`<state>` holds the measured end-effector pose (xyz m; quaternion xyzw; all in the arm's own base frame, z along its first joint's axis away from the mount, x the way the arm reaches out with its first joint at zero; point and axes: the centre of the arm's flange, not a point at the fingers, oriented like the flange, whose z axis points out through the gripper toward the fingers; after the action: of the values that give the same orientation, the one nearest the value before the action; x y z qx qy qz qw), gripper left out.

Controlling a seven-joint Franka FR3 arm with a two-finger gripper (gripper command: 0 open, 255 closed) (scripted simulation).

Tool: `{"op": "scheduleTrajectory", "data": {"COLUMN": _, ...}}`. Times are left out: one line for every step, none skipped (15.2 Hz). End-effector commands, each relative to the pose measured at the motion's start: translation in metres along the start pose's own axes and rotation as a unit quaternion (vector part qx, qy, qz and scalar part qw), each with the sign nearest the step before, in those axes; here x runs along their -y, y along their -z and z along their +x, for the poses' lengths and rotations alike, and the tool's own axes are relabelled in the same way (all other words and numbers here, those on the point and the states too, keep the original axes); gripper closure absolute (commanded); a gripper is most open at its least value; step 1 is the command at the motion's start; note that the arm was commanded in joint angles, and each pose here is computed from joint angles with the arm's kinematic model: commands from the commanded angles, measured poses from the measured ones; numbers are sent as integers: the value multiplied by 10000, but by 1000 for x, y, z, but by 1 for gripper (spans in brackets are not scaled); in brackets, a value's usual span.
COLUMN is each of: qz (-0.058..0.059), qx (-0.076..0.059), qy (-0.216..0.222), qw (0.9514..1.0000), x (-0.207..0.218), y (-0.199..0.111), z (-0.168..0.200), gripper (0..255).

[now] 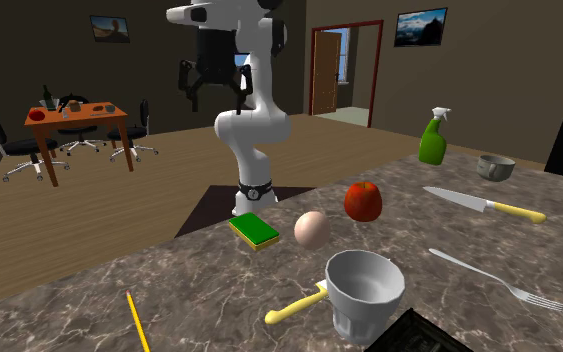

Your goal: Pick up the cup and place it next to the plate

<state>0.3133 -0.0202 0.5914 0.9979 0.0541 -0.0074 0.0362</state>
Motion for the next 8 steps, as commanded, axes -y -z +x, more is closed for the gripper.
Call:
{"op": "scheduleTrajectory", "data": {"qz": 0, "qx": 0, "qy": 0, "qw": 10000, "x": 0, "y": 0, "z": 0, "gripper": 0}}
{"op": "scheduleTrajectory", "data": {"qz": -14, "qx": 1, "qy": -7, "qw": 10000, "x": 10, "y": -4, "z": 8, "gripper": 0}}
{"op": "scheduleTrajectory", "data": {"qz": -28, "qx": 3, "qy": -13, "qw": 10000, "x": 20, "y": -8, "z": 16, "gripper": 0}}
{"op": "scheduleTrajectory", "data": {"qz": -42, "qx": 4, "qy": -20, "qw": 10000, "x": 30, "y": -13, "z": 24, "gripper": 0}}
{"op": "scheduleTrajectory", "data": {"qz": -57, "qx": 6, "qy": -26, "qw": 10000, "x": 40, "y": -17, "z": 33, "gripper": 0}}
{"op": "scheduleTrajectory", "data": {"qz": -71, "qx": 7, "qy": -33, "qw": 10000, "x": 50, "y": -21, "z": 41, "gripper": 0}}
{"op": "scheduleTrajectory", "data": {"qz": -85, "qx": 9, "qy": -40, "qw": 10000, "x": 60, "y": -25, "z": 49, "gripper": 0}}
{"op": "scheduleTrajectory", "data": {"qz": -99, "qx": 10, "qy": -46, "qw": 9999, "x": 70, "y": -30, "z": 57, "gripper": 0}}
